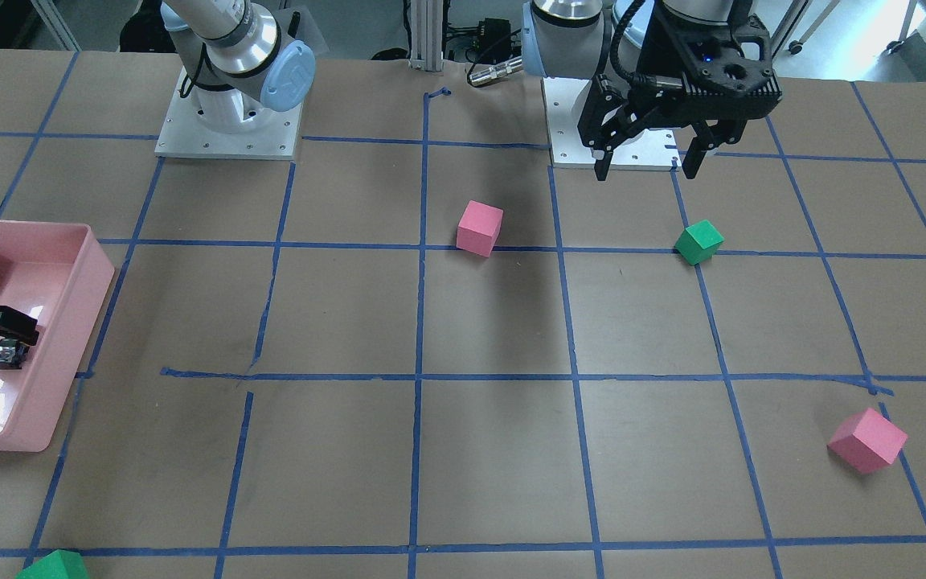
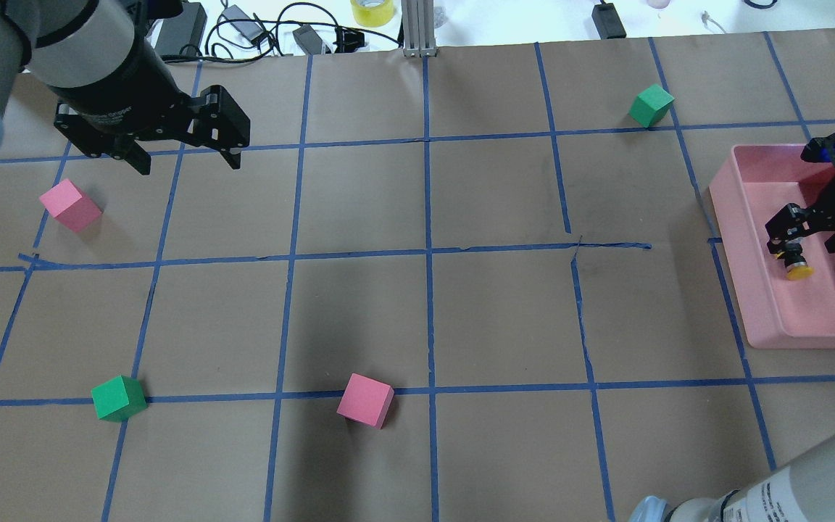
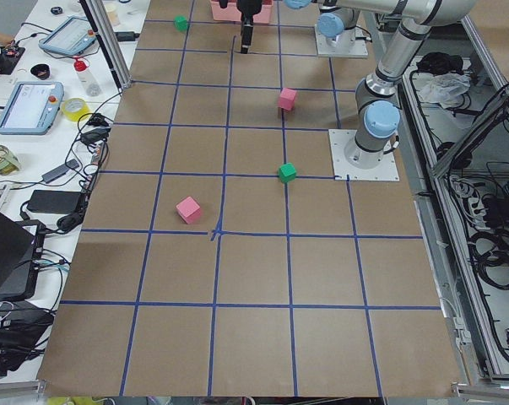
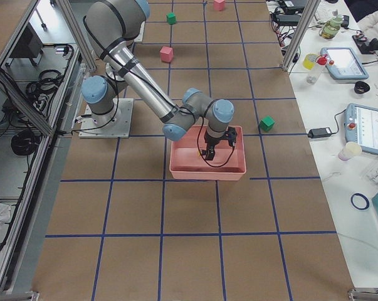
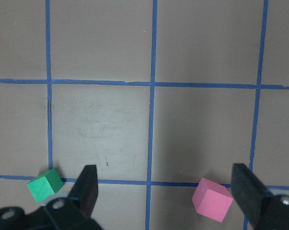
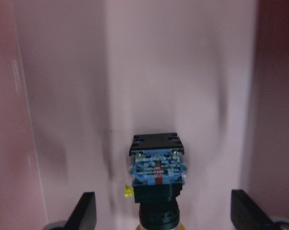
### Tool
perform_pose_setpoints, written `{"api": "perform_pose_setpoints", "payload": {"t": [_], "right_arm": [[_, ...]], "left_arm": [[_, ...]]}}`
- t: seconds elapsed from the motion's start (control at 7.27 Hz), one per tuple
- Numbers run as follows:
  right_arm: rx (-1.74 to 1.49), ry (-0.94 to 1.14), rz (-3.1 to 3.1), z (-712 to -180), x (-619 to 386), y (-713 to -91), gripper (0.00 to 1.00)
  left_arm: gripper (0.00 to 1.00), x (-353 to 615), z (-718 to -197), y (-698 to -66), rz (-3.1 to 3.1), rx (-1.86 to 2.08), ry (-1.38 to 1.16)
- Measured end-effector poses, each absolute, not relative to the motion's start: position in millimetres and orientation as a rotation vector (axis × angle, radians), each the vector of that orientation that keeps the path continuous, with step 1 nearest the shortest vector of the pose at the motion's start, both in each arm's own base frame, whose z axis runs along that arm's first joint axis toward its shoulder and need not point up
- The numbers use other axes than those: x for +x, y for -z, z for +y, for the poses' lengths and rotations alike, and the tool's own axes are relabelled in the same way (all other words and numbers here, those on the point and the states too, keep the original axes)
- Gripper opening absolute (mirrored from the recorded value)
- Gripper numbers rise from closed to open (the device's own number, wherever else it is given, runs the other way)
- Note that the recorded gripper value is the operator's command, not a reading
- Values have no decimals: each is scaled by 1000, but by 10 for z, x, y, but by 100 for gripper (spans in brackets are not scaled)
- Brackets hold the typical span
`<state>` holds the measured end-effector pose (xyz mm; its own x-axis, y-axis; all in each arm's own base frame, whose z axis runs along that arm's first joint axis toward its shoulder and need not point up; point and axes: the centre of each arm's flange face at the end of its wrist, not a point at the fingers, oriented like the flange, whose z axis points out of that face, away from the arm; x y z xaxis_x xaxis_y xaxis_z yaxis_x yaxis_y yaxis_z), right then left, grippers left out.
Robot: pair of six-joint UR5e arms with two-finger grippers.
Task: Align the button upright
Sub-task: 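Lower the right gripper and grasp the black button body in the tray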
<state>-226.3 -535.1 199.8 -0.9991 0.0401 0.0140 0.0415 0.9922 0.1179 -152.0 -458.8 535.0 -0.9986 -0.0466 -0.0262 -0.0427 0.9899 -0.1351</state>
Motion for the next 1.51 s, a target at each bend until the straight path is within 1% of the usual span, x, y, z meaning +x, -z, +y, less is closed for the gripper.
{"api": "perform_pose_setpoints", "payload": {"t": [0.14, 0.28, 0.41, 0.55, 1.1, 1.51], "right_arm": [[-67, 196, -3128, -5341, -2267, -1951, 86], [-71, 204, -3133, -5337, -2279, -1902, 47], [-75, 209, -3136, -5333, -2295, -1870, 14], [-75, 212, -3136, -5329, -2305, -1855, 0], [-79, 190, -3124, -5357, -2337, -1958, 0], [-110, 162, -3116, -5323, -2274, -2372, 0]], "left_arm": [[100, -1520, -4588, -5350, 3104, -70, 210], [100, -1519, -4590, -5349, 3105, -70, 210], [100, -1519, -4594, -5349, 3105, -70, 213], [100, -1520, -4598, -5349, 3106, -69, 215], [100, -1515, -4603, -5351, 3107, -70, 219], [100, -1510, -4604, -5351, 3107, -72, 219]]}}
